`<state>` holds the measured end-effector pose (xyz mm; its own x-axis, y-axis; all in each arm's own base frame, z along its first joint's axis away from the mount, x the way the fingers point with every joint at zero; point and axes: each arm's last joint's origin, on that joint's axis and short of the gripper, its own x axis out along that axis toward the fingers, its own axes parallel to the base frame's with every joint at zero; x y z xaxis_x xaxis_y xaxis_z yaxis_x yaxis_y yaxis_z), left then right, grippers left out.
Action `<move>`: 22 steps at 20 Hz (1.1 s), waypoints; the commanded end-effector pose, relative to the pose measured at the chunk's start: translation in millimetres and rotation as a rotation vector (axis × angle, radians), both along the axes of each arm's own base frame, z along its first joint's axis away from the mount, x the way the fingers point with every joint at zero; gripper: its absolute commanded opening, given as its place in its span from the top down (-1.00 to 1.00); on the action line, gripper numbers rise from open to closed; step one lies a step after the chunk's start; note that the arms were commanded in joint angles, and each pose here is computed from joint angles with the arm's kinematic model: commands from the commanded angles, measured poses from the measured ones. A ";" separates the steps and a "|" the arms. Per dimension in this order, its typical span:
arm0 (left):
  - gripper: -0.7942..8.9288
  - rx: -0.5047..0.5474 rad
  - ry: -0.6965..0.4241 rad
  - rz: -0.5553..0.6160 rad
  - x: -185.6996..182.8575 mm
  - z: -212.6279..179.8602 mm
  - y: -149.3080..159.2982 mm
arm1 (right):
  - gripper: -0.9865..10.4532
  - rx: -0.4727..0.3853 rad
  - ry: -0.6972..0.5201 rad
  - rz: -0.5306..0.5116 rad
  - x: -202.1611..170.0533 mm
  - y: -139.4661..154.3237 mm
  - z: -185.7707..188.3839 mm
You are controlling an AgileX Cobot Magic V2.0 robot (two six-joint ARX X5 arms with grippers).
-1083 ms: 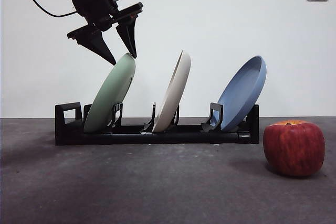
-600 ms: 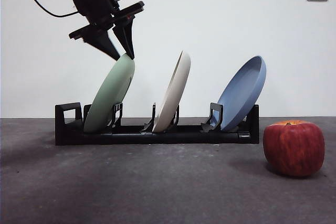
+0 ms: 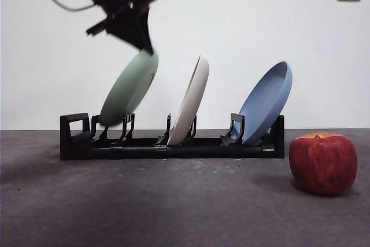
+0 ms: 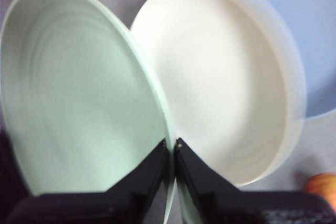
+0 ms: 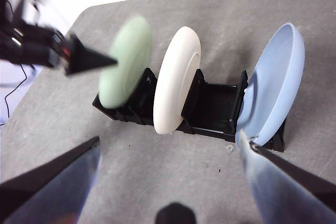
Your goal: Take the green plate from the plate rack,put the plate on the table,take the apple from the table,put the apple in the plate
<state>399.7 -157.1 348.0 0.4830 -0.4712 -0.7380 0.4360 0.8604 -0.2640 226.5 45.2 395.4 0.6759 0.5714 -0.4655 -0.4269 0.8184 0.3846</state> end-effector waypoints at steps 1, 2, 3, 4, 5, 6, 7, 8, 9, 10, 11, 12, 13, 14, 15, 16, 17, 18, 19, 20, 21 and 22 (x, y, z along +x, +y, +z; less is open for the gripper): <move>0.85 -0.018 -0.108 -0.036 -7.1 35.2 -6.5 | 0.06 -0.009 -0.009 0.003 1.1 0.4 0.7; 0.85 -0.033 -0.146 -0.046 -12.7 51.6 -9.0 | 0.06 -0.009 -0.009 0.003 1.1 0.4 0.7; 0.85 -0.045 -0.183 -0.060 -20.2 68.8 -11.1 | 0.06 -0.009 -0.009 0.003 1.1 0.4 0.7; 0.85 -0.052 -0.217 -0.079 -29.6 85.7 -12.5 | 0.06 -0.009 -0.009 0.003 1.1 0.4 0.7; 0.85 -0.056 -0.242 -0.098 -40.6 101.3 -13.4 | 0.06 -0.009 -0.008 0.003 1.1 0.4 0.7; 0.85 -0.054 -0.264 -0.122 -53.0 115.8 -13.4 | 0.06 -0.009 -0.009 0.003 1.1 0.4 0.7; 0.85 -0.044 -0.279 -0.147 -66.7 128.3 -12.9 | 0.06 -0.009 -0.008 0.003 1.1 0.4 0.7; 0.85 -0.023 -0.281 -0.174 -81.2 137.9 -11.5 | 0.06 -0.009 -0.010 0.003 1.1 0.4 0.8; 0.85 -0.007 -0.302 -0.188 -90.8 144.9 -12.7 | 0.06 -0.008 -0.010 0.003 1.1 0.4 0.8; 0.85 -0.017 -0.332 -0.203 -105.0 154.7 -13.8 | 0.06 -0.009 -0.009 0.003 1.1 0.3 0.7; 0.85 -0.029 -0.354 -0.226 -118.2 162.5 -16.1 | 0.06 -0.009 -0.008 0.003 1.1 0.3 0.7; 0.85 -0.041 -0.378 -0.250 -131.4 169.8 -18.1 | 0.06 -0.009 -0.005 0.003 0.9 0.3 0.4; 0.85 -0.048 -0.406 -0.270 -147.2 177.9 -20.3 | 0.06 -0.010 0.000 0.003 0.7 0.2 0.0; 0.85 -0.037 -0.437 -0.290 -163.2 184.0 -23.6 | 0.06 -0.011 0.006 0.003 0.4 0.1 -0.4; 0.85 -0.011 -0.464 -0.299 -178.2 187.9 -27.0 | 0.06 -0.012 0.010 0.003 0.1 0.1 -0.7; 0.85 0.029 -0.485 -0.302 -194.4 189.5 -30.0 | 0.06 -0.012 0.012 0.003 0.1 0.0 -1.0; 0.85 0.060 -0.486 -0.306 -206.7 188.1 -32.0 | 0.06 -0.012 0.012 0.003 0.1 0.0 -1.0; 0.85 0.099 -0.480 -0.320 -221.1 183.8 -33.4 | 0.06 -0.012 0.013 0.002 0.1 0.0 -1.0; 0.85 0.131 -0.466 -0.338 -231.8 177.7 -34.3 | 0.06 -0.012 0.013 0.003 0.0 0.0 -1.1; 0.85 0.172 -0.440 -0.358 -243.9 167.4 -35.3 | 0.06 -0.012 0.013 0.003 0.0 0.0 -1.0; 0.85 0.205 -0.413 -0.373 -252.4 156.9 -36.2 | 0.06 -0.012 0.014 0.003 0.0 0.1 -1.1; 0.85 0.245 -0.371 -0.380 -260.8 141.7 -37.9 | 0.06 -0.012 0.014 0.002 0.0 0.0 -1.1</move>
